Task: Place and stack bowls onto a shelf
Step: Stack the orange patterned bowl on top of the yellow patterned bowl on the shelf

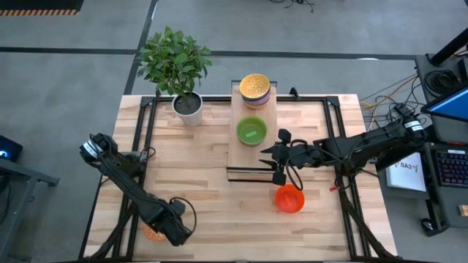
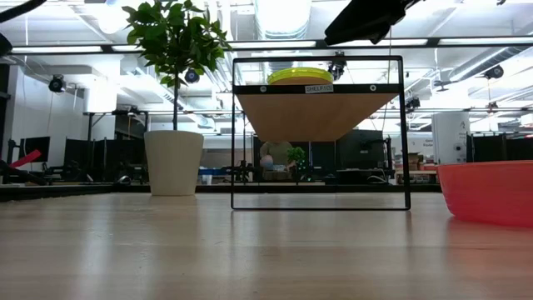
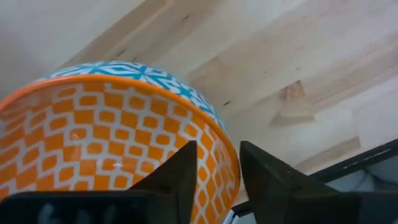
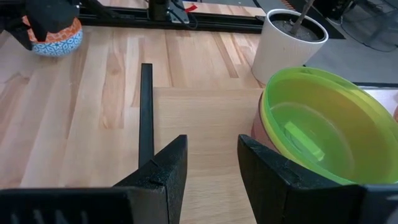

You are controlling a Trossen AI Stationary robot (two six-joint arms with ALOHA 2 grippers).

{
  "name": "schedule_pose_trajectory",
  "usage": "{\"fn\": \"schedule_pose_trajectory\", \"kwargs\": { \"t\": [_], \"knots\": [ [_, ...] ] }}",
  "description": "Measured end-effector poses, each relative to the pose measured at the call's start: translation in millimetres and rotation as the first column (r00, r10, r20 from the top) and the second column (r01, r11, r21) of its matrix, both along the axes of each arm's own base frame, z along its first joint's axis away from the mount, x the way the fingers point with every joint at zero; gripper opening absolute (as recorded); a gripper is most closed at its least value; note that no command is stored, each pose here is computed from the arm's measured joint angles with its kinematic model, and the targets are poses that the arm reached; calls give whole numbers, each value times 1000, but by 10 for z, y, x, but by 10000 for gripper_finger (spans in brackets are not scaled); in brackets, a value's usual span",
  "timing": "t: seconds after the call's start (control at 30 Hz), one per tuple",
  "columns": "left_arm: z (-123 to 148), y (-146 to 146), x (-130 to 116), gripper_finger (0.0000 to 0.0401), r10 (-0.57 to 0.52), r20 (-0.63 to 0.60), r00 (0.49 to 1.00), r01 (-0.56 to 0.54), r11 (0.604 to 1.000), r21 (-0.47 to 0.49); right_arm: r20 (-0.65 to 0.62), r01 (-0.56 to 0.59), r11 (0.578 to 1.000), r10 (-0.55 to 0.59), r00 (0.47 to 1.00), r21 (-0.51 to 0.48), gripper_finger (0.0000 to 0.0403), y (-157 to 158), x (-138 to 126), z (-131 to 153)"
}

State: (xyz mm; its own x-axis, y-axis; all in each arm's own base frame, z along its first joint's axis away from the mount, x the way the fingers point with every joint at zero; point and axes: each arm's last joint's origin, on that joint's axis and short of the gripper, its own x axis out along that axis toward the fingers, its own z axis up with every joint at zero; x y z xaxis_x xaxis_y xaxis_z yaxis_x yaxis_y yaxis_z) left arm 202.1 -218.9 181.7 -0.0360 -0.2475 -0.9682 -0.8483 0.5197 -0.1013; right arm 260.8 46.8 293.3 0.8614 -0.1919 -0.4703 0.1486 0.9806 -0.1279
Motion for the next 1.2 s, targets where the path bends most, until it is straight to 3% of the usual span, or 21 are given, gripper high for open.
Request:
{"fn": "schedule_pose_trajectory", "kwargs": {
  "t": [0.2,0.33,0.43,0.53,0.6,0.7,0.77,0.9,1.07,1.2],
  "knots": [
    [-2,-14,10,14,-21,9,1000,21,1000,-19,-9,-2,1000,2,1000,-1,132,0,-4,-11],
    [37,-32,20,10,-60,29,998,61,997,-52,-20,-22,1000,22,1000,9,132,5,-9,-42],
    [157,-74,64,5,-164,81,983,170,983,-66,-35,-19,1000,19,999,17,132,5,-19,-88],
    [395,-129,143,3,-337,191,922,348,937,-28,-65,-14,1000,15,998,19,132,1,-38,-144],
    [579,-134,197,2,-453,255,854,452,890,63,-76,-14,1000,15,997,16,132,-1,-45,-166],
    [869,-105,299,2,-617,316,720,567,787,243,-82,-17,1000,17,996,11,132,-3,-49,-173],
    [1052,-16,368,2,-700,299,649,598,712,368,-98,-27,1000,28,995,12,132,-2,-60,-182],
    [1389,255,548,2,-803,222,553,607,570,554,-104,-43,999,45,994,20,132,-2,-81,-172],
    [1715,639,786,1,-900,128,416,637,389,666,-115,-82,996,87,990,45,132,8,-98,-187],
    [1897,991,943,1,-939,49,341,650,273,709,-125,-94,994,100,987,54,132,10,-111,-232]
  ]
}}
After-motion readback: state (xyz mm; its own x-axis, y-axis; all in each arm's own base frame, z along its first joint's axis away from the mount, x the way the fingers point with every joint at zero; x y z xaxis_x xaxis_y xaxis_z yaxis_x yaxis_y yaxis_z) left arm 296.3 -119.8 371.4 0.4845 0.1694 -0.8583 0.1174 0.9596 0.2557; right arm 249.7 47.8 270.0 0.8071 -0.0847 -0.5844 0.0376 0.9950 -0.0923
